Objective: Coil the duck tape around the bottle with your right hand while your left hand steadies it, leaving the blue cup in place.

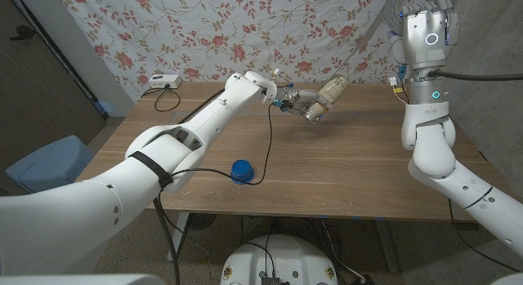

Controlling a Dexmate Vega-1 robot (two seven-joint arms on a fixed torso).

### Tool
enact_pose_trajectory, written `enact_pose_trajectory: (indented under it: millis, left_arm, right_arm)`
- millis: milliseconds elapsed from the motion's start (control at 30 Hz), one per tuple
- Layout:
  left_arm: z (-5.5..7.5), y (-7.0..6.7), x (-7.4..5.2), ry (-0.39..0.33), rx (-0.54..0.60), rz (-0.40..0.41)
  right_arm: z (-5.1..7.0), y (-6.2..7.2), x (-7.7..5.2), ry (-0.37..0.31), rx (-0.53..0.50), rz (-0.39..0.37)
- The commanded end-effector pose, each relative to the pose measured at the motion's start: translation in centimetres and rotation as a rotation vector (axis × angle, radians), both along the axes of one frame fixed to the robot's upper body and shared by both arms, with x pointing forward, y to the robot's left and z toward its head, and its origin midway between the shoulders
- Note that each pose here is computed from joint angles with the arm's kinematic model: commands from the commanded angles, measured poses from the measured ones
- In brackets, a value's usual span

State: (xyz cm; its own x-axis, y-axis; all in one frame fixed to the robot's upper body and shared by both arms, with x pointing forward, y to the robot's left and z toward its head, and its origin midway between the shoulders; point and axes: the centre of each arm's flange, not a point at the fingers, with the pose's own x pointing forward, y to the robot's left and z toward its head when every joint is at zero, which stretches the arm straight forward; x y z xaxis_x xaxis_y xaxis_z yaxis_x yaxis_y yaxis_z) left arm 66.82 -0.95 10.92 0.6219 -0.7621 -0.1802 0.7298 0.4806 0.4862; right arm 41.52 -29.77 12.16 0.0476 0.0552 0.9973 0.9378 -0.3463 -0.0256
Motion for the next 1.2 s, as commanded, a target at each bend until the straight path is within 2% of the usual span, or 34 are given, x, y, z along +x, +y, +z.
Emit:
enact_pose_trajectory:
  millis: [33, 267, 467, 667, 900, 1200]
  left_arm:
    - [0.8, 0.4, -0.1, 0.052, -0.048, 0.005]
    - [1.0, 0.2, -0.4, 0.078, -0.057, -0.047]
    - [1.4, 0.2, -0.6, 0.062, -0.066, -0.044]
    - [1.4, 0.3, -0.8, 0.076, -0.078, -0.06]
    - [1.8, 0.5, -1.1, 0.064, -0.115, -0.07]
    - [2.1, 0.0, -1.4, 0.08, -0.132, -0.108]
  right_arm:
    - [-4.0, -2.1, -0.6, -0.017, 0.098, 0.001]
    - [-6.1, -3.6, -0.3, 0.005, 0.161, 0.014]
    - [-8.1, -4.4, 0.4, 0.04, 0.204, 0.035]
    - [-9.7, -4.9, 0.2, 0.057, 0.231, 0.05]
    - [-11.8, -4.6, 0.5, 0.086, 0.237, 0.068]
    - [-13.3, -4.2, 1.1, 0.101, 0.258, 0.103]
